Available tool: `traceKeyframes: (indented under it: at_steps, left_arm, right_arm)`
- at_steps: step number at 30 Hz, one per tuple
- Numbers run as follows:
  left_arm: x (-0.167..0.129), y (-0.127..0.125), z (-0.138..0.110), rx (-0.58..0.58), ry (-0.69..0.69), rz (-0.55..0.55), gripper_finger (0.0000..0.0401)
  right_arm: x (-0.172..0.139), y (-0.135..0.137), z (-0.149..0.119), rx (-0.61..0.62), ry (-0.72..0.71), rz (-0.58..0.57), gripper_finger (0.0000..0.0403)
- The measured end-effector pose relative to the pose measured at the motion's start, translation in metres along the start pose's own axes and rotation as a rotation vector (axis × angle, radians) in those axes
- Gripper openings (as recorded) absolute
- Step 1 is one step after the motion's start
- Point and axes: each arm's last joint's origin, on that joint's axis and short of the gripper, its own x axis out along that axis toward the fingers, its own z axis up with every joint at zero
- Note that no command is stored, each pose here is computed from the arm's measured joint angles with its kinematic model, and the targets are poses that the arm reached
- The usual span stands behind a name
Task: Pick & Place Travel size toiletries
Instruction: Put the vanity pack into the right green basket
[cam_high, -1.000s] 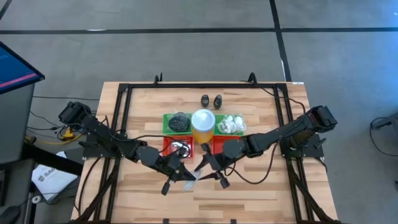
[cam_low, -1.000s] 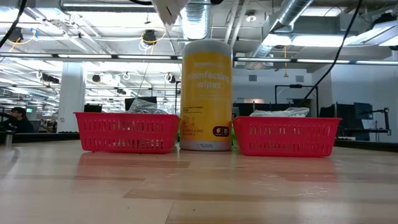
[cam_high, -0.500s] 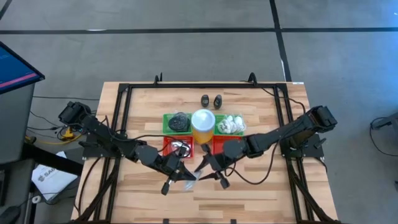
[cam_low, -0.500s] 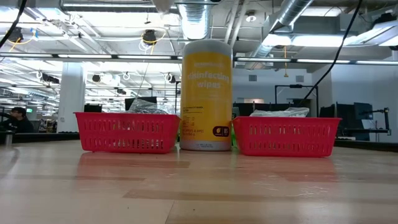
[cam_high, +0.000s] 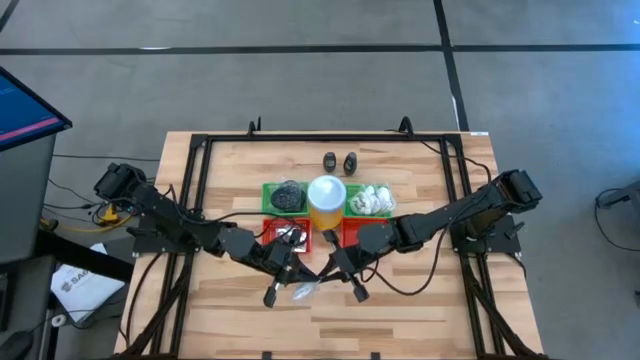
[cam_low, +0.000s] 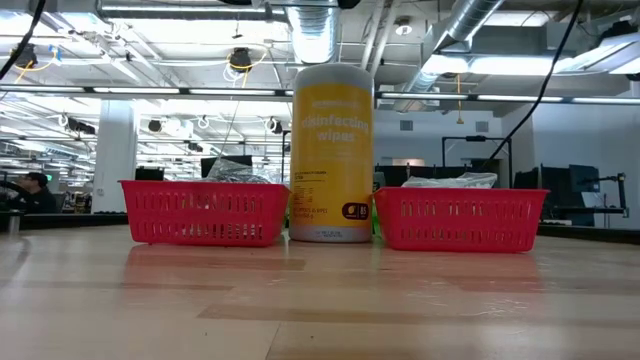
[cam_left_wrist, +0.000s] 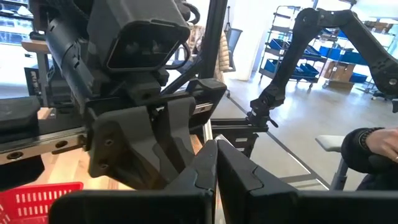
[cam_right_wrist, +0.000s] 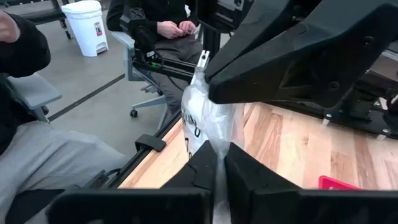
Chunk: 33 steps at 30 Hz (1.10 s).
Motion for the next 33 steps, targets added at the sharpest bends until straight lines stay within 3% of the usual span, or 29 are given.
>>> traceKeyframes:
  at_steps: [12,26,33]
  left_arm:
    - [0.0,0.001,0.0,-0.001,-0.007,0.025,0.0007]
    - [-0.016,0.001,0.014,0.049,0.014,0.096,0.0081]
    - [-0.021,0.0,0.016,0.049,0.027,0.099,0.0081]
  right_arm:
    - [0.0,0.0,0.0,0.003,0.002,0.001,0.0005]
    - [-0.011,0.003,0.006,0.017,0.019,0.004,0.0002]
    - [-0.032,0.007,0.016,0.047,0.07,-0.091,0.0001]
